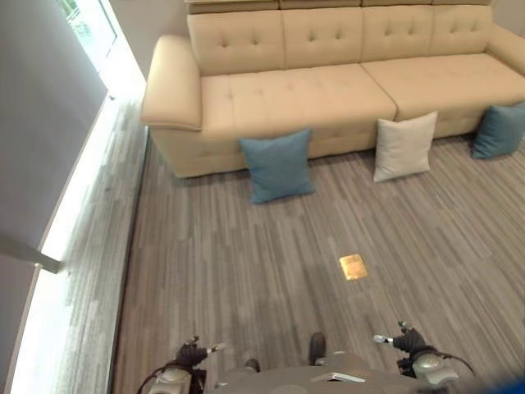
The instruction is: Pick up all the scattered cushions and arrange them neatly on the sofa.
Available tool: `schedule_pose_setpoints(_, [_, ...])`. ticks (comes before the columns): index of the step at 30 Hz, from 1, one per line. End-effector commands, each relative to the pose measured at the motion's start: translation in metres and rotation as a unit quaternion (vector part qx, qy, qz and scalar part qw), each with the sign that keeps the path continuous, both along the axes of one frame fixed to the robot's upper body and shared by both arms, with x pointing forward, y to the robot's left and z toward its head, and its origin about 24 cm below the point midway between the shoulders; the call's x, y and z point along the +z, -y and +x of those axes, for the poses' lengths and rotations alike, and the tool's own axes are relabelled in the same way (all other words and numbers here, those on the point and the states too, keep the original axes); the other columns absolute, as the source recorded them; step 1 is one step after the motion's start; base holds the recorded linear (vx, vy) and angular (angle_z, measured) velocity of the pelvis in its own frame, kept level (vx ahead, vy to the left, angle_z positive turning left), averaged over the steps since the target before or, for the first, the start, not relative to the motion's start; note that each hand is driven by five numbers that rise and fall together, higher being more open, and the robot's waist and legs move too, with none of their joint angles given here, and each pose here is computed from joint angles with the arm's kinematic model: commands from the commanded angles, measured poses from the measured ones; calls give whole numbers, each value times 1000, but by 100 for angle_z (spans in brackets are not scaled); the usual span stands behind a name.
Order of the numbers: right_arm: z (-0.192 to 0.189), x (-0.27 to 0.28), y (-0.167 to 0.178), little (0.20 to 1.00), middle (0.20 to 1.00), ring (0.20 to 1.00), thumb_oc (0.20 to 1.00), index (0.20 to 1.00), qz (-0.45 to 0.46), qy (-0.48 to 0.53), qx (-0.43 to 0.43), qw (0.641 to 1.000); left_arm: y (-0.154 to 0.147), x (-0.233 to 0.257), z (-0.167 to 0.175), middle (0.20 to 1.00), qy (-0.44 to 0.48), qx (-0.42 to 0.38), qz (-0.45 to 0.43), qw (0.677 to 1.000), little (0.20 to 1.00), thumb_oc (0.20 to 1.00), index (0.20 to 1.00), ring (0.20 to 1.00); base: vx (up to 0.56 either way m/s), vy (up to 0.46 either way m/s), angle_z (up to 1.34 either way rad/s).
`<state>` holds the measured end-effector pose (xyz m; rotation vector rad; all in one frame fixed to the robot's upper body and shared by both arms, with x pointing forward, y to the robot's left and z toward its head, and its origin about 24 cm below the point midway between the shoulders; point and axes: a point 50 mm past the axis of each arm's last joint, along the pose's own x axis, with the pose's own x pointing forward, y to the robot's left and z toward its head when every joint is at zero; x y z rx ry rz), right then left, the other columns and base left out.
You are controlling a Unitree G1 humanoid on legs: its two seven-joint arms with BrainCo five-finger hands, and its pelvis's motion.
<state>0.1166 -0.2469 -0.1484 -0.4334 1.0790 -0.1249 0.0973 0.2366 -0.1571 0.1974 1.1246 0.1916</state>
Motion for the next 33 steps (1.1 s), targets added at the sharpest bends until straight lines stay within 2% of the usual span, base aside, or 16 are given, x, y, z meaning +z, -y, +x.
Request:
schedule_pose_setpoints(1, [19,11,12,1000,1000,1000,1000,1000,-12,40,-2,999,-2,10,33,1000,47,-14,3,999,1000,1000,1000,1000,45,-173,6])
schedule_pose_setpoints(8, [14,9,15,1000,1000,1000,1000,1000,-20,28,-1,999,2,10,35,1000,44,-29,2,999,1000,1000,1000,1000,181,-38,5])
schedule_pose_setpoints(16, [9,5,5,1000,1000,1000,1000,1000,-13,11,26,1000,-3,3,13,1000,6,-19,6,1000,1000,1000,1000,1000,228,109,-25])
schedule_pose_setpoints(23, [14,5,4,1000,1000,1000,1000,1000,-19,4,44,999,-9,8,21,1000,21,-23,16,999,1000,1000,1000,1000,179,116,-6])
schedule_pose_setpoints(28, [20,8,8,1000,1000,1000,1000,1000,-28,5,53,998,-8,8,23,1000,24,-22,19,999,1000,1000,1000,1000,401,-113,12])
schedule_pose_setpoints(33, [8,5,9,1000,1000,1000,1000,1000,-18,0,38,999,0,6,25,1000,25,-31,9,999,1000,1000,1000,1000,288,-214,85])
